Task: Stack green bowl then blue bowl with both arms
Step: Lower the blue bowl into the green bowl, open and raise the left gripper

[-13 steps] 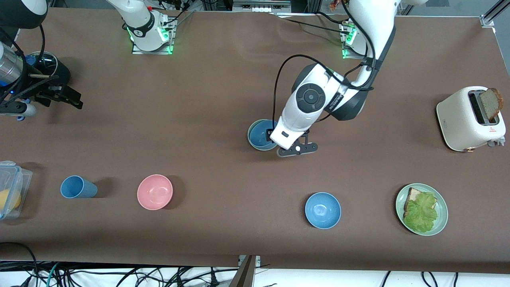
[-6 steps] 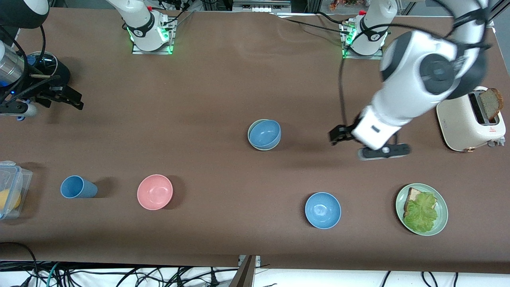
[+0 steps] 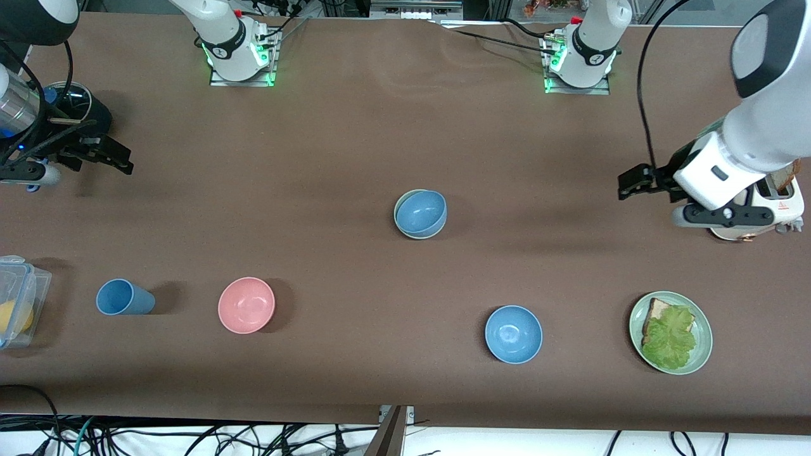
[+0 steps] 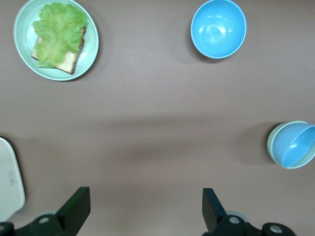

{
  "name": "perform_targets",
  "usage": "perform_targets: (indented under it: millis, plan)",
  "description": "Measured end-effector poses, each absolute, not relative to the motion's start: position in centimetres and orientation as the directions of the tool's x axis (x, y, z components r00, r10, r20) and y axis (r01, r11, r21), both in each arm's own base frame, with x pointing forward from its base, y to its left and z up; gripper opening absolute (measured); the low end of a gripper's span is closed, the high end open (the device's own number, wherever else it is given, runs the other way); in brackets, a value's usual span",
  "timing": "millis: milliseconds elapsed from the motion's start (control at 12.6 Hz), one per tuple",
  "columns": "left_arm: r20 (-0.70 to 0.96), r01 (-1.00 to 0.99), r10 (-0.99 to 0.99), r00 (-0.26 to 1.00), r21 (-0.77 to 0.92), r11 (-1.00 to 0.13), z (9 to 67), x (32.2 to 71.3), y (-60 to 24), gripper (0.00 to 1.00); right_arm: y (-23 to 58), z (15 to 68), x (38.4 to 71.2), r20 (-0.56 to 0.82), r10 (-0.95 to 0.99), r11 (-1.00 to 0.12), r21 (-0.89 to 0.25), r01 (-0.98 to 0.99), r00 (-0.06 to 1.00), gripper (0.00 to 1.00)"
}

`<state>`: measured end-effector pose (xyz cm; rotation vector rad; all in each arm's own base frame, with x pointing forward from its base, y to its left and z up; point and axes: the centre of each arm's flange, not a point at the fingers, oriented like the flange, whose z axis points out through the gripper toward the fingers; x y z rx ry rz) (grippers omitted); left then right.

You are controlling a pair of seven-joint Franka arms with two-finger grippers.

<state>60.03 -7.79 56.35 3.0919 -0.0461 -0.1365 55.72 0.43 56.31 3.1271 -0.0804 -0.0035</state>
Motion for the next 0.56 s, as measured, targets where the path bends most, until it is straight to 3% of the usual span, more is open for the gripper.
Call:
perform_targets:
  millis: [556]
  plan:
    - [-0.098,-0.020,-0.022,0.995,0.024,-1.000,56.6,59.7,-4.7,1.00,0.4,56.3,55.7,-0.002,-0.051,-0.999,0.014,-0.051,0.999,0.99]
